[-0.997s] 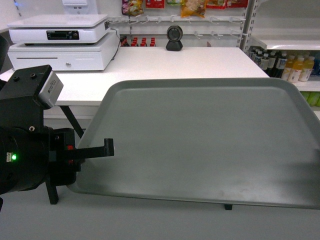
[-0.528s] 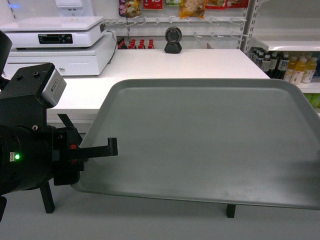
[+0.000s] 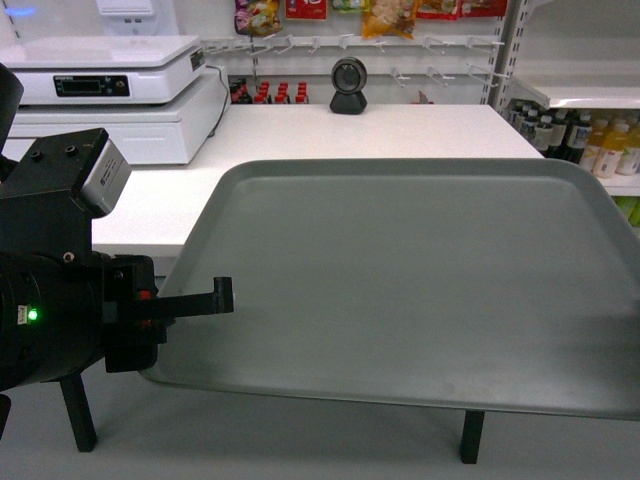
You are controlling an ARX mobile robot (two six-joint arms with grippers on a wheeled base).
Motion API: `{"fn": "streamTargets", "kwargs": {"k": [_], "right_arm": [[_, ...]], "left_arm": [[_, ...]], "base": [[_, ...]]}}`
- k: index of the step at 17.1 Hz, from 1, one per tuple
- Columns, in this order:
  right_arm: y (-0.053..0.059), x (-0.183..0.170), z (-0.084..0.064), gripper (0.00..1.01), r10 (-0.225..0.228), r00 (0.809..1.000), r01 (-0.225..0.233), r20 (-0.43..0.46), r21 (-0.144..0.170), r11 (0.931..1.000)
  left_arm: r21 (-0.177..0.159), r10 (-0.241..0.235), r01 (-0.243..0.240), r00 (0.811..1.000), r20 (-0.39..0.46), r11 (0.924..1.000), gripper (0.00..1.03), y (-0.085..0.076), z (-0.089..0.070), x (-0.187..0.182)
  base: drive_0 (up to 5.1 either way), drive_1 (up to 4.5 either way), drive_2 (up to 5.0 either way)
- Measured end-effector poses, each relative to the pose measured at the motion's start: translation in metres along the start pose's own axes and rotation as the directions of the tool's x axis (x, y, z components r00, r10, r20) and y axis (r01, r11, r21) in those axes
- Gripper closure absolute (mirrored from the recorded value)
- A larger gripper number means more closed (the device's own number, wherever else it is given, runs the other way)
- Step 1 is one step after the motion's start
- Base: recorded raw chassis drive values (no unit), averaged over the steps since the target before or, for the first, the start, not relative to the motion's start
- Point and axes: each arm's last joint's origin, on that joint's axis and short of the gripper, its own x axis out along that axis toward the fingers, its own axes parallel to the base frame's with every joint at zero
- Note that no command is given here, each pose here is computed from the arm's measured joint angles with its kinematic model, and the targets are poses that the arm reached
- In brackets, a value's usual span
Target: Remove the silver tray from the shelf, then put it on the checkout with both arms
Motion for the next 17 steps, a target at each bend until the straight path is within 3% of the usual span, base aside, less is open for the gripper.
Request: {"fn": "streamTargets", "kwargs": {"k": [8, 17], "right_arm": [[-0.0001, 0.0000, -0.0001, 0.98, 0.000, 1.000, 0.000, -0.001, 0.000, 1.0000], [-0.0001, 0.0003, 0.0012, 0.98, 0.000, 1.000, 0.000, 0.005, -0.001, 1.0000]], "left_arm": [[0.000, 0.000, 0.000, 1.000, 0.000, 1.0000, 1.00, 0.0000, -0.0001, 0.0002], [0.000, -0.003, 0.003, 1.000, 0.003, 1.0000, 1.00, -0.0007, 0.0008, 0.0014]], "base": [[-4.9, 2.53, 2.5], [0.0, 4.31, -4.3]]}}
